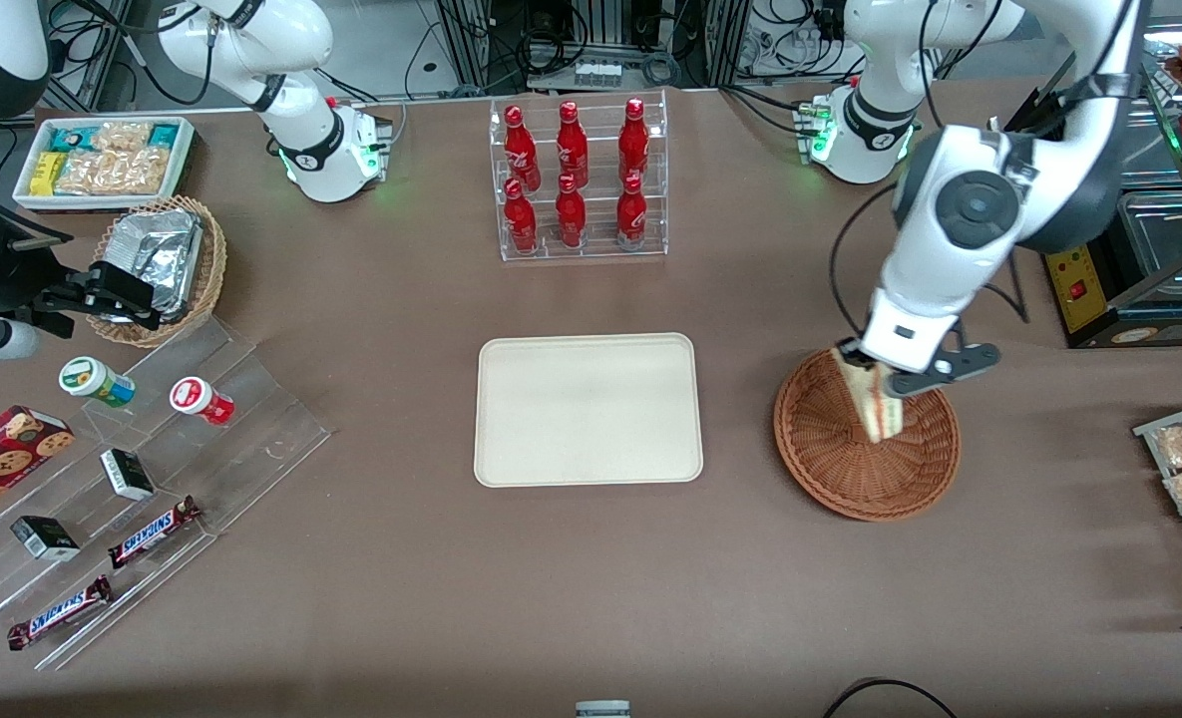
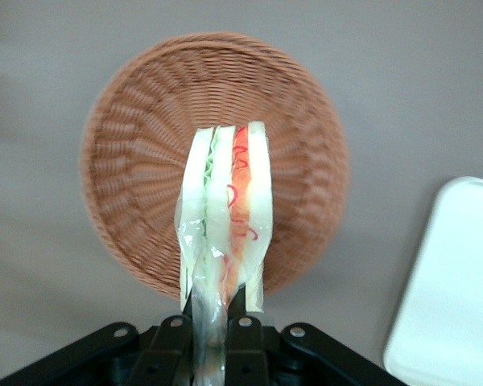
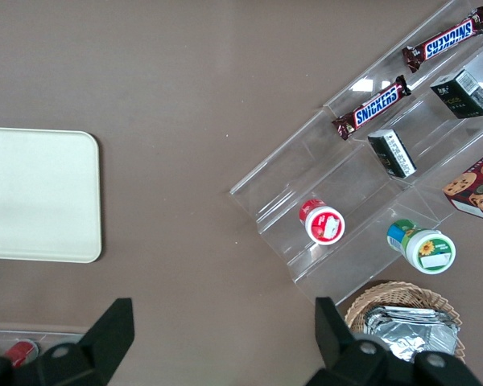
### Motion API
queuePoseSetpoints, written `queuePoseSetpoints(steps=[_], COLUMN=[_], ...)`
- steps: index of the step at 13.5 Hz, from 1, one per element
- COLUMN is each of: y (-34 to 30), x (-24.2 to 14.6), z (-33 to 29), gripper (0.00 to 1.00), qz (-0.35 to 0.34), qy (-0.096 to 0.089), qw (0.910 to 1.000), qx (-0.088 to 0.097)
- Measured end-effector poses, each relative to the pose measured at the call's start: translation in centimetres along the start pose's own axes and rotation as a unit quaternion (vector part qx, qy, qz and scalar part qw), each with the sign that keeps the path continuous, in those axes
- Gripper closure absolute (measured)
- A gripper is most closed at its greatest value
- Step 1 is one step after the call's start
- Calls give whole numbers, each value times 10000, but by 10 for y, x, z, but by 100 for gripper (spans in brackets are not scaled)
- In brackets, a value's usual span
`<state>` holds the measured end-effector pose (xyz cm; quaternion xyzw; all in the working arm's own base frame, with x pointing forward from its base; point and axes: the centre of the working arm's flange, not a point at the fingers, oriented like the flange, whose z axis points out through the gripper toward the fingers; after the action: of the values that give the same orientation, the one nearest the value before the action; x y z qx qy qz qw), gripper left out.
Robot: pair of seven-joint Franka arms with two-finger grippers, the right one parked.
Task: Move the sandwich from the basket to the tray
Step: 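Carry the sandwich with the left gripper over the cream tray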
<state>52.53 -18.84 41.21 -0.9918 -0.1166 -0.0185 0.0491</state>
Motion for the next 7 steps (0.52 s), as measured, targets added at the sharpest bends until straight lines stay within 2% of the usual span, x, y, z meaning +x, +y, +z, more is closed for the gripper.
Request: queuePoseSetpoints(steps=[4, 7], y=[62, 111], x=[-35, -69], z=[-21, -31], gripper=[86, 86], qz=[421, 461], qy=[128, 45], qw=[9988, 9980], qx=[-194, -433])
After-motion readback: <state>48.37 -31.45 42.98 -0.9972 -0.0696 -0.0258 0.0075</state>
